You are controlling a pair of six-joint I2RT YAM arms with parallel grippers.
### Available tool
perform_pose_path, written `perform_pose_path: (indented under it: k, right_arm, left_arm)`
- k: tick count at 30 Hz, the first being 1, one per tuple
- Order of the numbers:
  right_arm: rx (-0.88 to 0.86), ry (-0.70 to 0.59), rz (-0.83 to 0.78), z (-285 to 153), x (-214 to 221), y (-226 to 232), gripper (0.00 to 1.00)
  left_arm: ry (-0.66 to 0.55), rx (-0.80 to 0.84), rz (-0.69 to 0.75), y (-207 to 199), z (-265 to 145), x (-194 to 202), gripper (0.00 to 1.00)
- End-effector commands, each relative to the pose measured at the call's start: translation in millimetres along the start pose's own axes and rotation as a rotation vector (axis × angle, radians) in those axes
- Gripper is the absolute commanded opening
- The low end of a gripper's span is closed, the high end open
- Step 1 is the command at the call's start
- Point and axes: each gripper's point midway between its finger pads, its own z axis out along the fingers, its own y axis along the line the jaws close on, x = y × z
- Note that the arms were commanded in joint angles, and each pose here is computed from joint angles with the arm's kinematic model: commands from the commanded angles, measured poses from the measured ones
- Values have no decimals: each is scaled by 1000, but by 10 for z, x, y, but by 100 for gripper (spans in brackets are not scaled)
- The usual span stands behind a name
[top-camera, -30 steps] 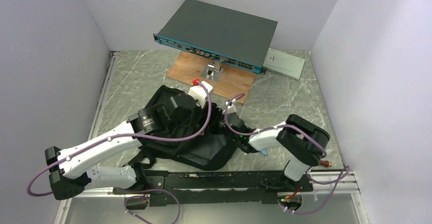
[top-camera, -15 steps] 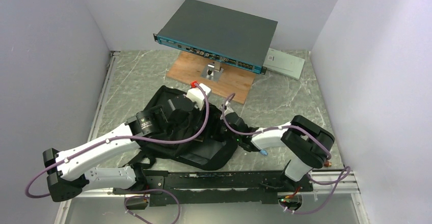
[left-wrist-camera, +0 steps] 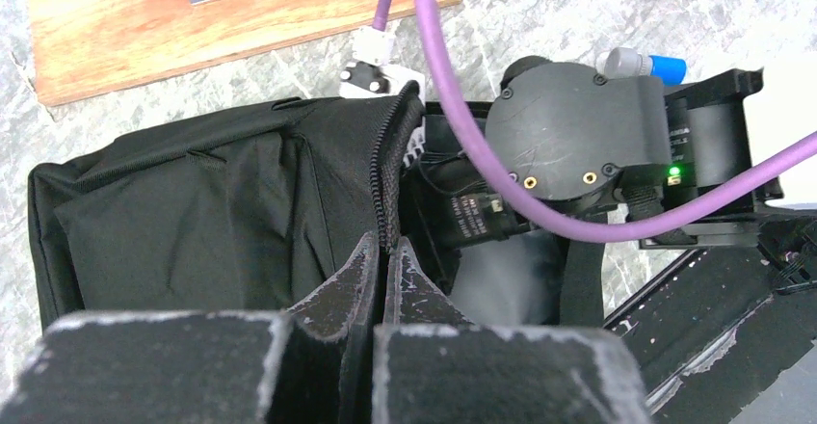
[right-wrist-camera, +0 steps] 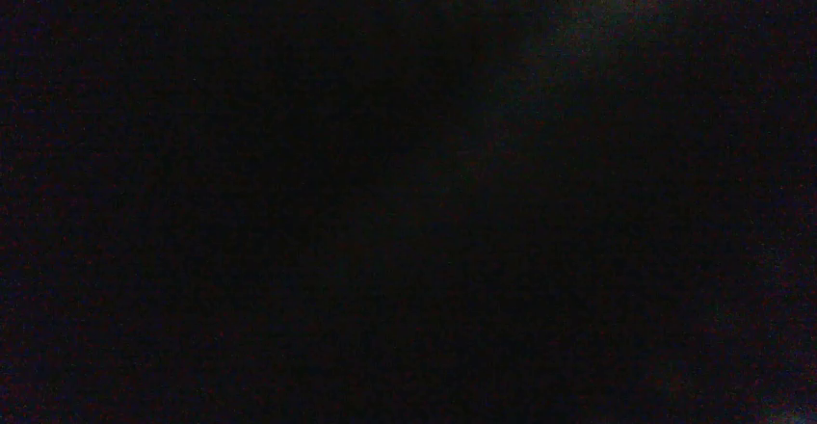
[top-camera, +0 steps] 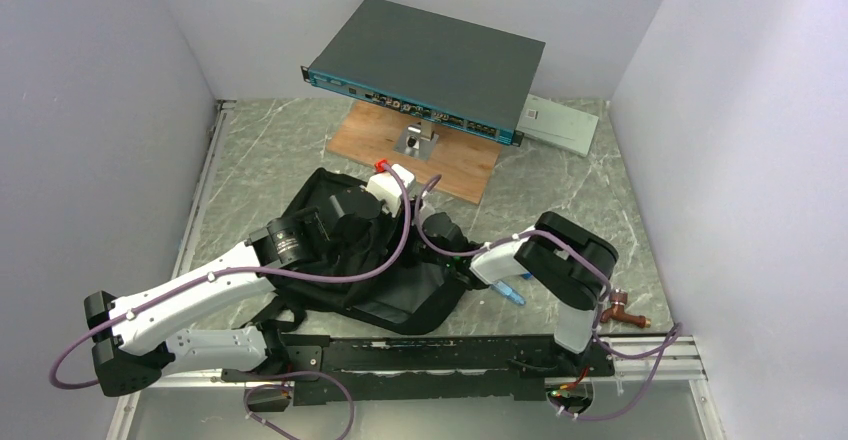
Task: Pack the student bag
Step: Place the book in the student bag.
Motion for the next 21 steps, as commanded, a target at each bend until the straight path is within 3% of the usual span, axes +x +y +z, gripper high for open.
perform_pose_path:
  k: [1,3,8,14,21]
  right_arm:
    - [-135,-93,-39,148,-227,453,6]
    - [-157,-99,-39,149,-231,501,9]
    - [-164,-50,-55,84,-101,467,30]
    - [-72,14,-249,-303,55,289,53]
    - [95,-71,-487,-1060,-96,120,56]
  left_arm:
    - [-86,36,-41,-73,-54,-286,0]
    - [-78,36,-39,-80,-44,-279,0]
    - [-66,41,-33,-103,-2,-254,0]
    - [-67,37,-21,-93,-5,-268,0]
    - [-72,18,-13,-58,26,-231,0]
